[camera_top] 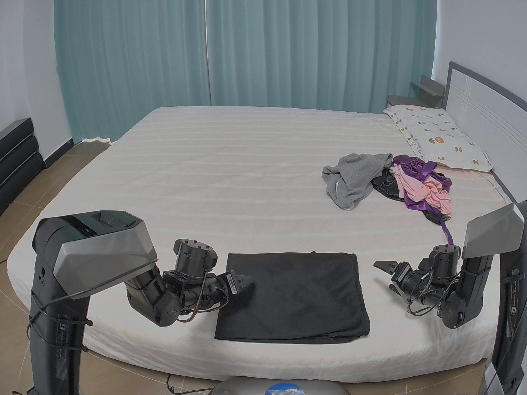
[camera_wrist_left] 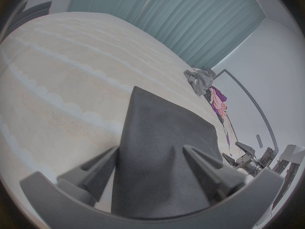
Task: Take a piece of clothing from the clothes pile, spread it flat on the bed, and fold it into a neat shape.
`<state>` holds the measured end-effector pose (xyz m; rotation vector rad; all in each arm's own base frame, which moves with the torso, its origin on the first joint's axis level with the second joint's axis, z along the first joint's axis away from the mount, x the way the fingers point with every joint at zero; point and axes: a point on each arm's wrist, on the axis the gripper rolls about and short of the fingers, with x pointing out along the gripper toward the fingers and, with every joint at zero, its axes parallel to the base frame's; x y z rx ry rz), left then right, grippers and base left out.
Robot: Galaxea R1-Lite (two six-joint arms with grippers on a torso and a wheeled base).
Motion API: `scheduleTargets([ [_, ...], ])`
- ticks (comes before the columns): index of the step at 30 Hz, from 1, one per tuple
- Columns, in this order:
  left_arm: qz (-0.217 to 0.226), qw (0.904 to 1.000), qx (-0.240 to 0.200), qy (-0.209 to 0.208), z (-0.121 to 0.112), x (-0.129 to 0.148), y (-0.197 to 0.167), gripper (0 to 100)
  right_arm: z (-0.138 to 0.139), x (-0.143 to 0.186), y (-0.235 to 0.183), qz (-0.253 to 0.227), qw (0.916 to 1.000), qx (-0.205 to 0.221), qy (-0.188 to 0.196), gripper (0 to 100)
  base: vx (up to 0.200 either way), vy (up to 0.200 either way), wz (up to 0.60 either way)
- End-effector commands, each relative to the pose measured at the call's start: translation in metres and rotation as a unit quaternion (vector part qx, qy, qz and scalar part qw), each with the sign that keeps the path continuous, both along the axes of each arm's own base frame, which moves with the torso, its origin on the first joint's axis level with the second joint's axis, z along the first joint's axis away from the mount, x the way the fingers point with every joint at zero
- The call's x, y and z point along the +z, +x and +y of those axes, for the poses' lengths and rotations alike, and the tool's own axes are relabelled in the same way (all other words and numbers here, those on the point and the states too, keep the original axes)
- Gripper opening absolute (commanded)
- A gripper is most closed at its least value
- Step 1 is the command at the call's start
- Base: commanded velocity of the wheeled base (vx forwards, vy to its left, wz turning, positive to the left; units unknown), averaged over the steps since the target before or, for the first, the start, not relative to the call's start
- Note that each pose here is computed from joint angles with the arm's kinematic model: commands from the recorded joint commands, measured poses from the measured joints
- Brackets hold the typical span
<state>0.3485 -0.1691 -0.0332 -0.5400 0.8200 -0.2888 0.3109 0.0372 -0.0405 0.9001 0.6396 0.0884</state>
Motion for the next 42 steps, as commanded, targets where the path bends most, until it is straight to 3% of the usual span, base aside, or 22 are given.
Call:
scheduleTargets([
  [1, 0.002, 1.0000, 0.002, 0.001, 0.0006, -0.0033, -0.0011, 0, 0.0000, -0.0006, 0.0000, 0.000, 1.0000, 0.000, 0.000, 100, 0.000, 0.000, 0.00],
  [35, -0.007, 0.9998, 0.020, 0.004, 0.0053, 0.0010, -0.0077, 0, 0.0004, -0.0012, -0.0005, 0.002, 1.0000, 0.001, 0.000, 100, 0.000, 0.000, 0.00],
  [42, -0.005, 0.9997, 0.024, 0.004, 0.0074, 0.0012, -0.0081, 0, 0.0004, -0.0012, -0.0005, 0.002, 1.0000, 0.000, -0.001, 100, 0.000, 0.200, 0.00],
])
